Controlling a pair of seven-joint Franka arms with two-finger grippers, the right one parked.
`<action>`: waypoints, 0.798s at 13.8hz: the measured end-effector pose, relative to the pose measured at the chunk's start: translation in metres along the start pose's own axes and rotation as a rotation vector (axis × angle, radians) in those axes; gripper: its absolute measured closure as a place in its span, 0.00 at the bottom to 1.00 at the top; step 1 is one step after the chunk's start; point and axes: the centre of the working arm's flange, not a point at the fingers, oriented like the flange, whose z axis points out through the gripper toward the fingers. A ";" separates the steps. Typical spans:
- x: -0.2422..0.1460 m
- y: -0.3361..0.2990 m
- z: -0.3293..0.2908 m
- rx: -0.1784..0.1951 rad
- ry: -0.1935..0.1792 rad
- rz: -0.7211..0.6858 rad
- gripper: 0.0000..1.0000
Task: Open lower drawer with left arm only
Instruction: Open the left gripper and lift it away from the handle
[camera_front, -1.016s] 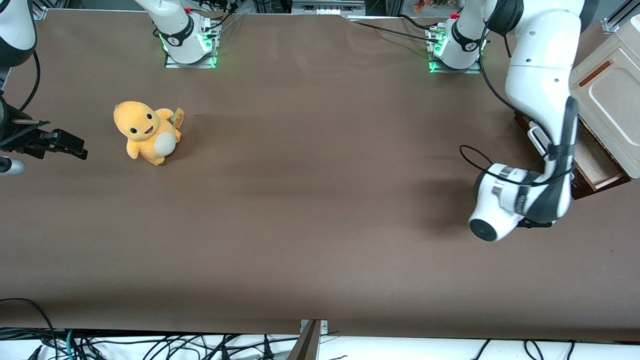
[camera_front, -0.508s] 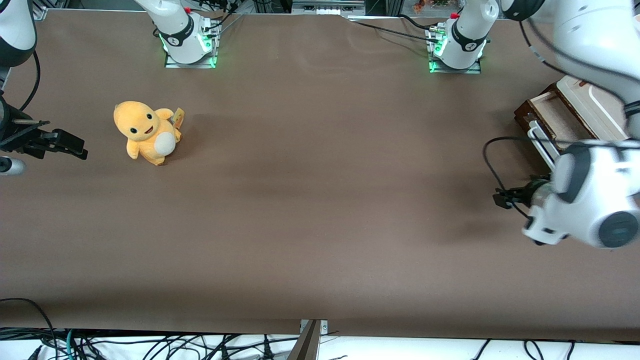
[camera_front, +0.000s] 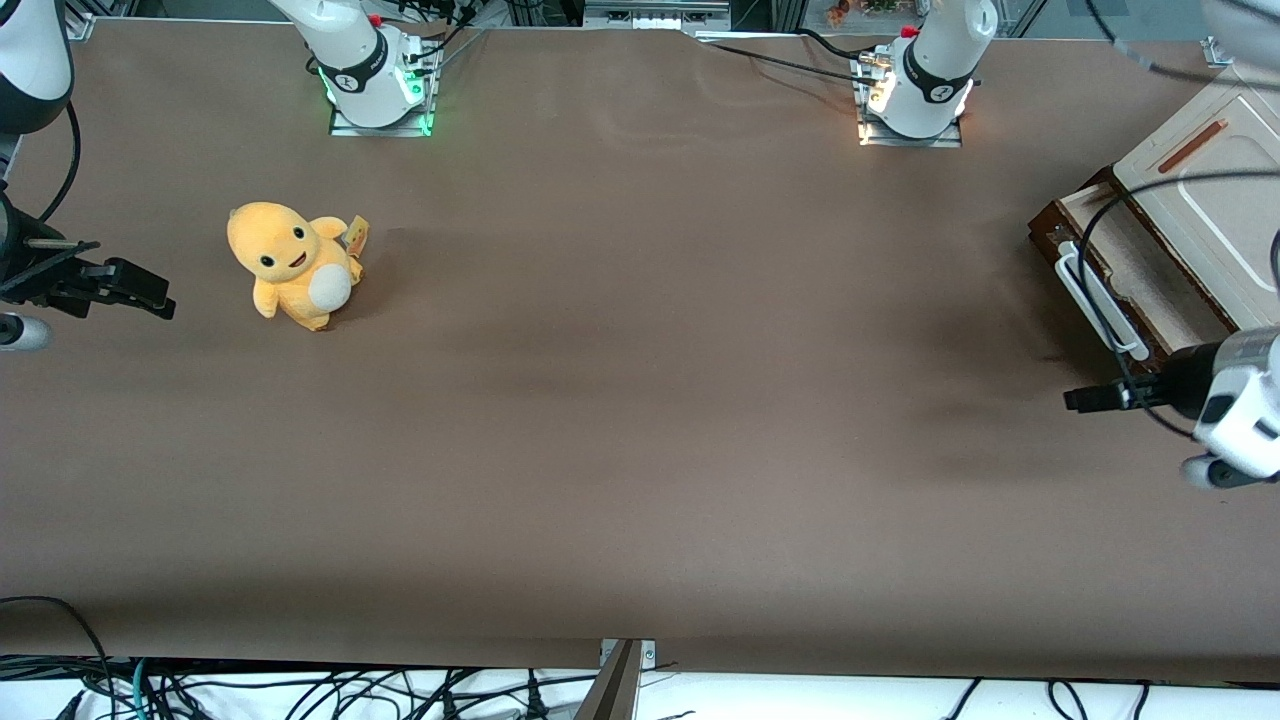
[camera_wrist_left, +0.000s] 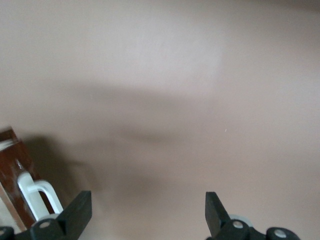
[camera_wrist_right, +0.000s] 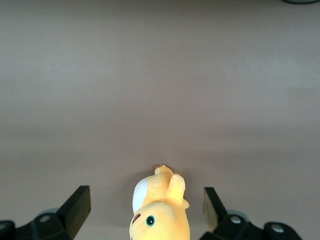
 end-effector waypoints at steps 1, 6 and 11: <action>-0.017 0.001 -0.013 -0.001 0.030 0.034 0.00; -0.113 0.031 -0.089 0.040 0.049 0.134 0.00; -0.131 0.029 -0.091 0.065 0.006 0.139 0.00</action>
